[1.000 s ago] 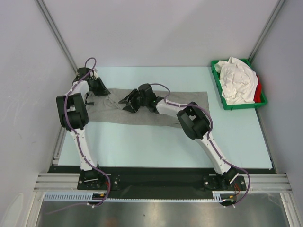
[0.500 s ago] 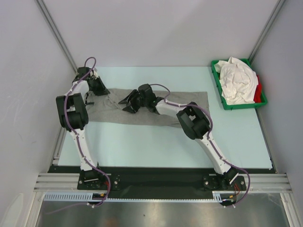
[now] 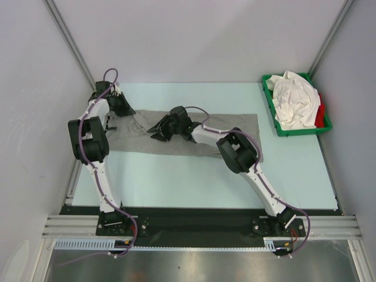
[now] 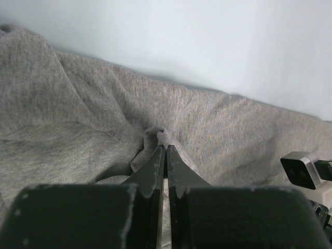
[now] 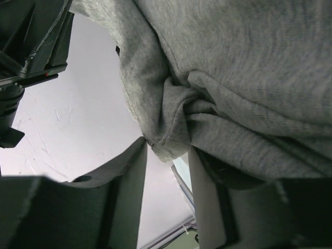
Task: Fold and stack the t-shirts
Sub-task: Fold the tshirt
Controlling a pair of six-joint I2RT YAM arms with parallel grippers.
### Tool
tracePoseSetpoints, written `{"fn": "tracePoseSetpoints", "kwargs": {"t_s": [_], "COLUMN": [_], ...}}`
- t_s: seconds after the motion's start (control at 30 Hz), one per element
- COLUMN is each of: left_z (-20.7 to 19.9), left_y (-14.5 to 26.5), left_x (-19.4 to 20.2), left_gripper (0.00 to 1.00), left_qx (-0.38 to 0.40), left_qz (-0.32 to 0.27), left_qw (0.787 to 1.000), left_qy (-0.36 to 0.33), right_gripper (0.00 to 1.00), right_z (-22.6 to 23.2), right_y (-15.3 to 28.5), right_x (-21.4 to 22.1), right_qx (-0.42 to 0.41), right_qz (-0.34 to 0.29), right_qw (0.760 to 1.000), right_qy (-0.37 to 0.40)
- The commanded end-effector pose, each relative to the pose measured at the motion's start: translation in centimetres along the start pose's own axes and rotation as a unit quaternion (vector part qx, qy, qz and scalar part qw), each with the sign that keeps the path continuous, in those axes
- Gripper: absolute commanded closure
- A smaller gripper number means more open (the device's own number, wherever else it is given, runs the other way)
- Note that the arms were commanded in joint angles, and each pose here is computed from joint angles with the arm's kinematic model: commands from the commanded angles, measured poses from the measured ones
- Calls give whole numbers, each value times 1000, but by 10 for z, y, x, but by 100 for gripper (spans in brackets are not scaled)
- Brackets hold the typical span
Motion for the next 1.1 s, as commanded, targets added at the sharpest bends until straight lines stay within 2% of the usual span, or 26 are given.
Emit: {"fn": "tracePoseSetpoints", "kwargs": {"t_s": [0.0,0.07,0.17,0.43,0.73,1.07], "left_z": [-23,-23,-23,-24,-35,-7], "left_y": [22,23,23,36,63,90], "left_x": [-9,-8,-7,-5,-2,19], "left_gripper": [95,96,98,100,100,100], "left_qx": [30,30,28,3,1,-83], "left_qz": [-23,-22,-20,-26,-36,-47], "left_qw": [999,999,999,999,999,995], "left_qy": [-19,-20,-18,-20,-12,-6], "right_gripper": [60,62,83,88,91,91], "right_z": [23,31,43,53,36,29], "right_y": [0,3,8,22,35,34], "right_x": [-3,-6,-7,-5,-5,4], "right_qx": [-29,-37,-46,-59,-59,-53], "right_qz": [-6,-8,-5,25,51,85], "right_qw": [1000,999,999,998,997,995], "right_qy": [4,7,1,-12,-17,-9]}}
Point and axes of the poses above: each gripper's point midway between its finger pads, its own y axis back along the fingers, its own z axis along the line the jaws close on, x = y × z, the point moved 8 cm from there along y, back along the fingers, and after that the axes turned 11 degrees about y, right-handed, at the moved point
